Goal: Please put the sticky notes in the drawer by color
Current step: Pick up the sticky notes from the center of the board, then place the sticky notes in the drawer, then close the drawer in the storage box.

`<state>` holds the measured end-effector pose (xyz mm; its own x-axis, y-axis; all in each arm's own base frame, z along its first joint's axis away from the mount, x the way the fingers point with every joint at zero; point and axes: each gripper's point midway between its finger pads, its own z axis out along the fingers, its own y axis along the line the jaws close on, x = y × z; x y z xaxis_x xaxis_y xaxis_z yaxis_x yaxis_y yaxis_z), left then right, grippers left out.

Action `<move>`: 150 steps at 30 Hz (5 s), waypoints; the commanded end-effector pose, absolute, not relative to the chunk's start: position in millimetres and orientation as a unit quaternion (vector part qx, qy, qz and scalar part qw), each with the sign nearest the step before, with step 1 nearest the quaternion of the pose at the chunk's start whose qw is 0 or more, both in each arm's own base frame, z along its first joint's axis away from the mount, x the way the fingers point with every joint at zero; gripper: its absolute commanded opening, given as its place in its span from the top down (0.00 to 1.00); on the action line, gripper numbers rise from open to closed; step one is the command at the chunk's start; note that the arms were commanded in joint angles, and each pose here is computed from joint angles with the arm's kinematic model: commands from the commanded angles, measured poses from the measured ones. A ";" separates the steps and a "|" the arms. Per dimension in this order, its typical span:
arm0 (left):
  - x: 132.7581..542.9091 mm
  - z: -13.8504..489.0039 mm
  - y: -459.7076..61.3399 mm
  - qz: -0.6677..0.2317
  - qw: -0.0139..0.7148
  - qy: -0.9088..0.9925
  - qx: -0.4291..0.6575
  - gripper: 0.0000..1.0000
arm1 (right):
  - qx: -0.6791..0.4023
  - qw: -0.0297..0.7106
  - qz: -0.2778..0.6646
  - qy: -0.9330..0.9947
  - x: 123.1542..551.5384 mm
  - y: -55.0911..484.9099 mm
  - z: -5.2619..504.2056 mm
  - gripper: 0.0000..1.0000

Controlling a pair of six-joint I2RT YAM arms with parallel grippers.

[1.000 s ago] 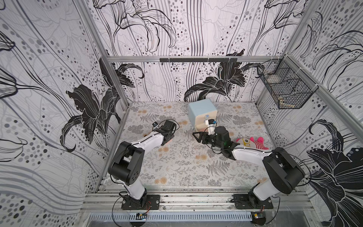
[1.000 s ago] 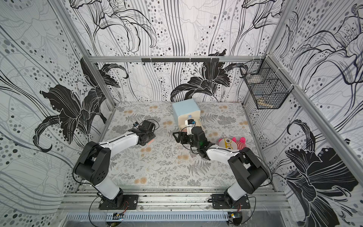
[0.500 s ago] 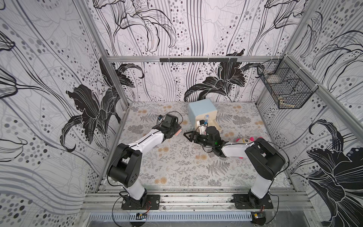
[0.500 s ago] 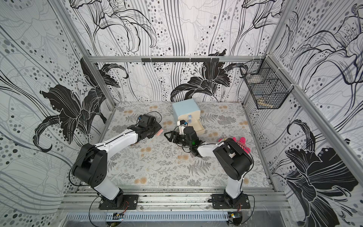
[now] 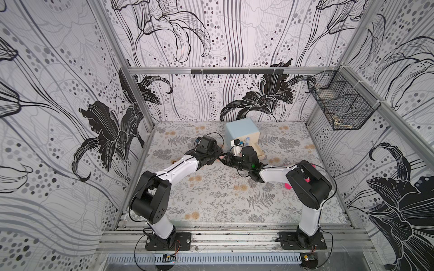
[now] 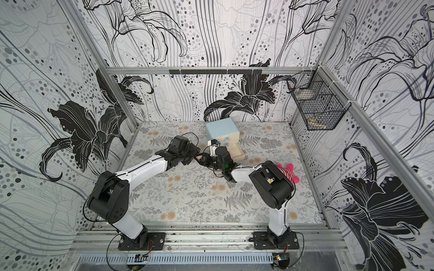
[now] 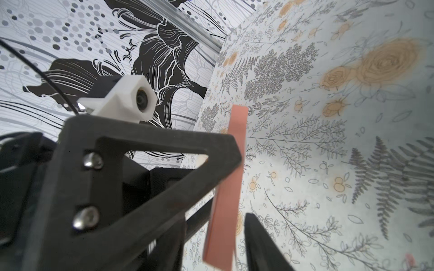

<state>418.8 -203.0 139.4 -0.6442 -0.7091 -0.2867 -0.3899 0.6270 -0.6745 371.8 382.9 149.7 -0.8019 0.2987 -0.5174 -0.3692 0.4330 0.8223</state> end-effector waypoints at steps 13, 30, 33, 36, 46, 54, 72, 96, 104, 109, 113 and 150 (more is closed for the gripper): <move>436.1 164.4 -202.9 -0.281 0.332 0.850 -0.299 0.11 | -0.024 0.323 0.506 0.799 371.3 376.0 154.2 1.00; 413.7 227.7 -219.0 -0.274 0.578 0.768 0.037 0.03 | 0.146 0.368 0.381 0.836 369.2 205.6 132.5 1.00; 399.4 219.5 -247.3 -0.307 0.562 0.758 0.121 0.03 | 0.161 0.366 0.371 0.838 368.6 186.9 132.2 1.00; 388.9 211.0 -271.4 -0.332 0.546 0.752 0.164 0.03 | 0.162 0.342 0.368 0.849 375.2 183.3 128.1 1.00; 366.8 185.3 -312.5 -0.317 0.535 0.750 0.227 0.03 | 0.166 0.326 0.349 0.863 420.9 187.6 110.2 1.00; 367.5 175.3 -313.6 -0.309 0.529 0.757 0.229 0.03 | 0.160 0.322 0.339 0.869 456.3 197.1 91.5 0.96; 390.1 194.0 -293.0 -0.292 0.568 0.758 0.130 0.03 | 0.163 0.394 0.276 0.861 433.5 151.3 134.9 0.41; 522.6 153.6 -258.8 -0.219 0.429 0.853 -0.202 0.13 | 0.082 0.395 0.303 0.863 359.7 155.7 72.3 0.55; 520.4 147.1 -261.3 -0.225 0.418 0.857 -0.202 0.23 | 0.081 0.378 0.304 0.871 377.3 173.1 51.5 0.76; 518.3 140.0 -262.4 -0.225 0.410 0.862 -0.197 0.29 | 0.089 0.371 0.306 0.873 390.2 177.7 39.1 0.86; 517.6 136.2 -265.0 -0.227 0.405 0.865 -0.192 0.32 | 0.091 0.377 0.297 0.873 402.0 178.3 37.9 0.89; 508.7 127.0 -270.0 -0.238 0.392 0.873 -0.164 0.35 | 0.108 0.442 0.331 0.827 497.1 208.1 56.4 0.85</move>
<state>525.3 -276.0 166.4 -0.5595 -0.5469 -0.6228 -0.0661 0.7785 -0.6242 497.8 203.0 38.3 -0.6135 0.4557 -0.6450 -0.0855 0.7736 0.6278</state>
